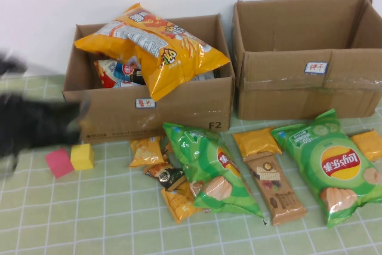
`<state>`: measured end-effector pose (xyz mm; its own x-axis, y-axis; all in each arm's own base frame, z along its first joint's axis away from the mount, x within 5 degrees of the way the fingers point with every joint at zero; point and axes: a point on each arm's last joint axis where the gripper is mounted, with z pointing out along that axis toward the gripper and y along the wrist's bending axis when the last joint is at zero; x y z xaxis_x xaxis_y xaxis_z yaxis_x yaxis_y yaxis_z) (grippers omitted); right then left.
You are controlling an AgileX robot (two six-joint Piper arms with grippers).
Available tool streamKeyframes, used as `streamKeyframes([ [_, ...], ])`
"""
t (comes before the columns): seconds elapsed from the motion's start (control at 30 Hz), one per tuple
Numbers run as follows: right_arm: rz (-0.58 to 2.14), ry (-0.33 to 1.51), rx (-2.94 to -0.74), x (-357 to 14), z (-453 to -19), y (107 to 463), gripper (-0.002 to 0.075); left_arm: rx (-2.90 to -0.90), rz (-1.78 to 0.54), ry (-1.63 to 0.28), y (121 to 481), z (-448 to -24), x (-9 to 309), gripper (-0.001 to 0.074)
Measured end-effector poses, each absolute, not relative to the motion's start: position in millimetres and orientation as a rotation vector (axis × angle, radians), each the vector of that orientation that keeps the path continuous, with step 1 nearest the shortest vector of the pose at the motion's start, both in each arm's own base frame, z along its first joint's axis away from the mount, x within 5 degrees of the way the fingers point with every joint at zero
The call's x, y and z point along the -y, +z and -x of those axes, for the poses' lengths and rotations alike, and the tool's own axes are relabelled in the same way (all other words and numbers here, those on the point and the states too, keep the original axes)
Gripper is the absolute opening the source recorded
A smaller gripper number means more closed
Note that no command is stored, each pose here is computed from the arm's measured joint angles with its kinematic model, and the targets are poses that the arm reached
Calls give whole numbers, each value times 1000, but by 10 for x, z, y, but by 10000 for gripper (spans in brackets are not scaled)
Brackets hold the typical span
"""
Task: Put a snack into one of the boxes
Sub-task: Place the potato chip in the potato chip box
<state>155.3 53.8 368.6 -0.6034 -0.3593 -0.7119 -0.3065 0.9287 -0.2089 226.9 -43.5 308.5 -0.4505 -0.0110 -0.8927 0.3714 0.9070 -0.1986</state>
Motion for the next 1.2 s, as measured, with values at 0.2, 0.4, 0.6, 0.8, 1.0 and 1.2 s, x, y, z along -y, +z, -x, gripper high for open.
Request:
streamKeyframes([
  [0.2, 391, -40, -2216, -293, -1083, 3548, 6, -2093, -354, -639, 2997, -3213, 620, -2],
  [0.4, 333, -29, -2172, -84, -715, 3603, 6, -2179, -444, -698, 2605, -3994, 1084, -2],
  [0.6, 284, -47, -2205, 60, -485, 3573, 6, -2164, -544, -702, 2595, -4309, 1672, -2],
  [0.8, 237, -68, -2274, 141, -361, 3517, 6, -2082, -522, -670, 2776, -4441, 1873, -2],
  [1.0, 226, -63, -2269, 146, -354, 3520, 6, -2141, -644, -532, 2958, -4303, 1777, -2],
  [1.2, 229, -51, -2239, 135, -370, 3540, 6, -2316, -681, -450, 2984, -4052, 1640, -2],
])
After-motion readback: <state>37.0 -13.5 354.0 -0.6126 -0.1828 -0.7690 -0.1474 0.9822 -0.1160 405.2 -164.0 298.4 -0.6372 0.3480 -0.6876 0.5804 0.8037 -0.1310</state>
